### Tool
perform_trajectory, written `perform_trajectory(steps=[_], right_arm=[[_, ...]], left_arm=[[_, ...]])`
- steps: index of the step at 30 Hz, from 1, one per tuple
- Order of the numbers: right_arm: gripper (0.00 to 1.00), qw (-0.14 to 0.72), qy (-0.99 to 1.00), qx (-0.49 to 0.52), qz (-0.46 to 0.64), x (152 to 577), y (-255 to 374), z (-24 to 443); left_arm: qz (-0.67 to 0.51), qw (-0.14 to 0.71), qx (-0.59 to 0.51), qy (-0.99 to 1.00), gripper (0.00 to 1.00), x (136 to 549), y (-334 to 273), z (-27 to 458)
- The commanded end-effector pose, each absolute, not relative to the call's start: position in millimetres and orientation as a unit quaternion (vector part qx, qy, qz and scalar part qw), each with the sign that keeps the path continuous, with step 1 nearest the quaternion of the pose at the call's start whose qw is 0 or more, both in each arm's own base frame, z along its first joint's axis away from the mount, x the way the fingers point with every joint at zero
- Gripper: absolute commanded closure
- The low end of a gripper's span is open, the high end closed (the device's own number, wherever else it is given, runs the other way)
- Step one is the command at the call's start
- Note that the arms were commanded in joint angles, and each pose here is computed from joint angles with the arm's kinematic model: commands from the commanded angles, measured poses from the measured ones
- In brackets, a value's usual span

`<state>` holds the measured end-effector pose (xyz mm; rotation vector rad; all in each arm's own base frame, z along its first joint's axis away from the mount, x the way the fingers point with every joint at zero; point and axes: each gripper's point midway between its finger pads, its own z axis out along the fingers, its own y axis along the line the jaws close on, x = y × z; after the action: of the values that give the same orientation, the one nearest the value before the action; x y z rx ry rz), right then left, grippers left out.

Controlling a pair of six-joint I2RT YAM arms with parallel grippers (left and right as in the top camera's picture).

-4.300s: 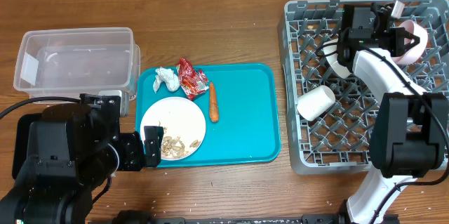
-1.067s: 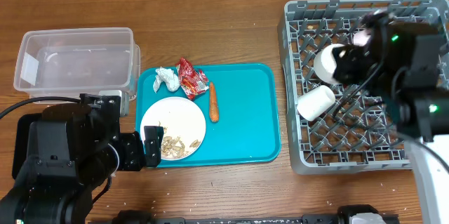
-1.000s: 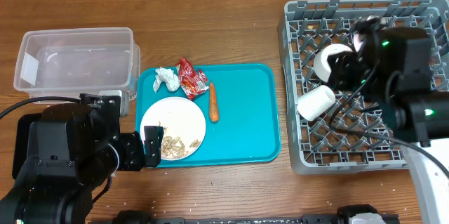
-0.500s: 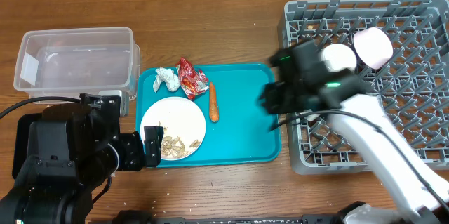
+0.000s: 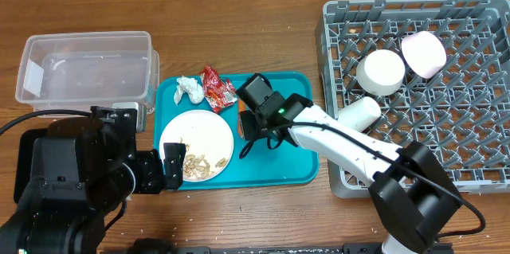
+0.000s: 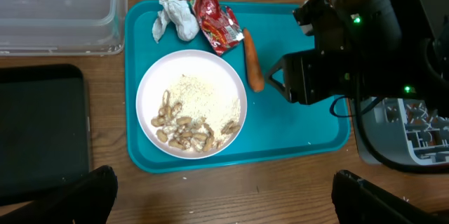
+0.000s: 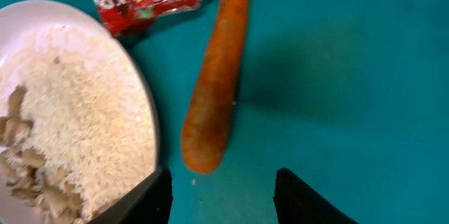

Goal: Sort waste into correct bins and load items into the dishwasher

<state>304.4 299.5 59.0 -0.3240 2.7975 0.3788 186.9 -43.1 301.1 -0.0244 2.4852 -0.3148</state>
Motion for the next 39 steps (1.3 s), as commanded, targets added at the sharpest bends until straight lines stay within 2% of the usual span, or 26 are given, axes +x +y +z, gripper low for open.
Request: perform_trajectory(steps=[1, 7, 15, 18, 20, 22, 25, 28, 29, 33, 39], right_arm=[[0.5, 0.168, 0.977, -0.082, 0.104, 316, 281, 68], [0.5, 0.17, 0.978, -0.057, 0.11, 314, 254, 104], [0.47, 0.273, 0.953, -0.023, 0.129, 298, 217, 203], [0.39, 0.331, 0.935, -0.003, 0.126, 287, 190, 246], [0.24, 0.362, 0.922, 0.004, 0.139, 279, 179, 270], [0.22, 0.385, 0.909, 0.008, 0.159, 270, 172, 290], [0.18, 0.4, 0.902, 0.008, 0.162, 261, 161, 302], [0.04, 0.403, 0.903, 0.013, 0.149, 256, 152, 303], [0.0, 0.402, 0.904, 0.013, 0.146, 256, 151, 302], [0.0, 0.398, 0.905, 0.022, 0.146, 255, 150, 301], [0.0, 0.412, 0.891, 0.099, 0.164, 256, 138, 311]], left_arm=[[-0.111, 0.319, -0.003, 0.941, 0.0, 188, -41, 304], [-0.112, 0.319, -0.003, 0.941, 0.0, 188, -41, 304], [-0.16, 0.335, -0.048, 0.927, 0.0, 198, -51, 315], [-0.206, 0.318, -0.082, 0.922, 0.0, 195, -62, 317], [-0.224, 0.321, -0.081, 0.917, 0.0, 199, -67, 321], [-0.228, 0.317, -0.063, 0.918, 0.0, 202, -71, 320], [-0.231, 0.299, -0.053, 0.924, 0.0, 208, -74, 313], [-0.234, 0.272, -0.032, 0.933, 0.0, 212, -80, 303], [-0.233, 0.26, -0.029, 0.936, 0.04, 213, -82, 299], [-0.205, 0.222, 0.007, 0.953, 0.12, 223, -92, 274], [-0.105, 0.151, 0.011, 0.983, 0.23, 244, -109, 199]])
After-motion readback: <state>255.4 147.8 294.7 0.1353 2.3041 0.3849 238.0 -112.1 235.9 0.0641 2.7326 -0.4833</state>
